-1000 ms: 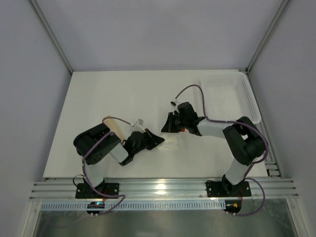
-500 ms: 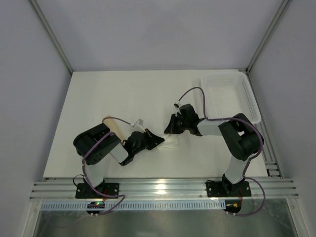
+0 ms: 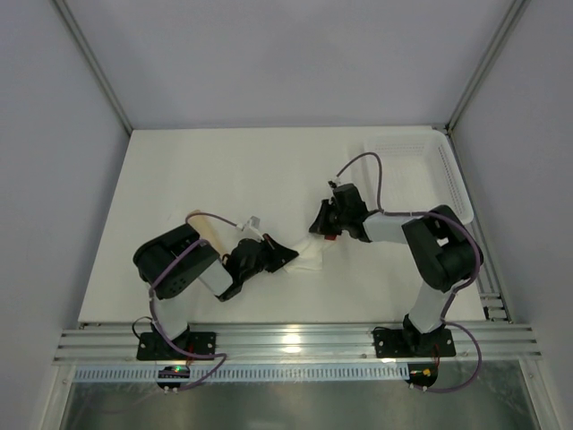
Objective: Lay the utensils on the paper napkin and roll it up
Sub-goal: Roll the napkin at the center of the board.
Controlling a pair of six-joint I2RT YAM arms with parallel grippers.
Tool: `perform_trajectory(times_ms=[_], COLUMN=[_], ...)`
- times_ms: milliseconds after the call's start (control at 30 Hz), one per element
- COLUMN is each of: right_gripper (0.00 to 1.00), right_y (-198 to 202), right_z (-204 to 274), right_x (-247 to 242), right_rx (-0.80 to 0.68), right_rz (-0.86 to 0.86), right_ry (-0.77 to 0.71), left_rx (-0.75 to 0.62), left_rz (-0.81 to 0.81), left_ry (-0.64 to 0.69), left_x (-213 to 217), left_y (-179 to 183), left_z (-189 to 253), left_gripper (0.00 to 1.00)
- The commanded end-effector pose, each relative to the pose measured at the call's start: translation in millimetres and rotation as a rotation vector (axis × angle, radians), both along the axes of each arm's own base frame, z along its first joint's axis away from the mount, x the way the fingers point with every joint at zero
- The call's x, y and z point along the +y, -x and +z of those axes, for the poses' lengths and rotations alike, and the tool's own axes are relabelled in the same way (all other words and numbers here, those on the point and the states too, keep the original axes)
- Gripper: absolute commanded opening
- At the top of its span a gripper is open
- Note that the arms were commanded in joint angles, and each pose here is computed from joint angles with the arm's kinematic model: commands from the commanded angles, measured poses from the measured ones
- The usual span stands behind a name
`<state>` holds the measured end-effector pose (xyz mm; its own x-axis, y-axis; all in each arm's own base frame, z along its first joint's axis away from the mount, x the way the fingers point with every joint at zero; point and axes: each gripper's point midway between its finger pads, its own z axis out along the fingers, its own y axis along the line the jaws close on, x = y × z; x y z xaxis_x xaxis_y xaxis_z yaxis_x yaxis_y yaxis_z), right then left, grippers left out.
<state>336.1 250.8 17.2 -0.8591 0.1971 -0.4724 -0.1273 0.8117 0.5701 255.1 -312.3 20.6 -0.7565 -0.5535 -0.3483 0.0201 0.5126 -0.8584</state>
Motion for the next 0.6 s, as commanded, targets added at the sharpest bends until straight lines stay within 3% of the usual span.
perform_trajectory(times_ms=[0,233,433,567], right_gripper=[0.04,0.04,0.04,0.13], right_y=[0,-6,6,22], right_z=[-17,8,43,62], right_x=[-42,-54,-52,-53], right_rx=[0.007,-0.052,-0.098,-0.110], right_rz=[-0.092,-0.125,-0.106,-0.068], right_ry=[0.207,0.253,0.193,0.175], left_rx=[0.228,0.233,0.235,0.234], left_rz=[-0.008,-0.007,-0.007,-0.006], left_ry=[-0.320,-0.321,-0.321,-0.316], left_x=[53,54,54,54], left_y=[46,47,48,47], left_z=[-93,-96,-97,-97], left_gripper=[0.00,0.00,0.00,0.00])
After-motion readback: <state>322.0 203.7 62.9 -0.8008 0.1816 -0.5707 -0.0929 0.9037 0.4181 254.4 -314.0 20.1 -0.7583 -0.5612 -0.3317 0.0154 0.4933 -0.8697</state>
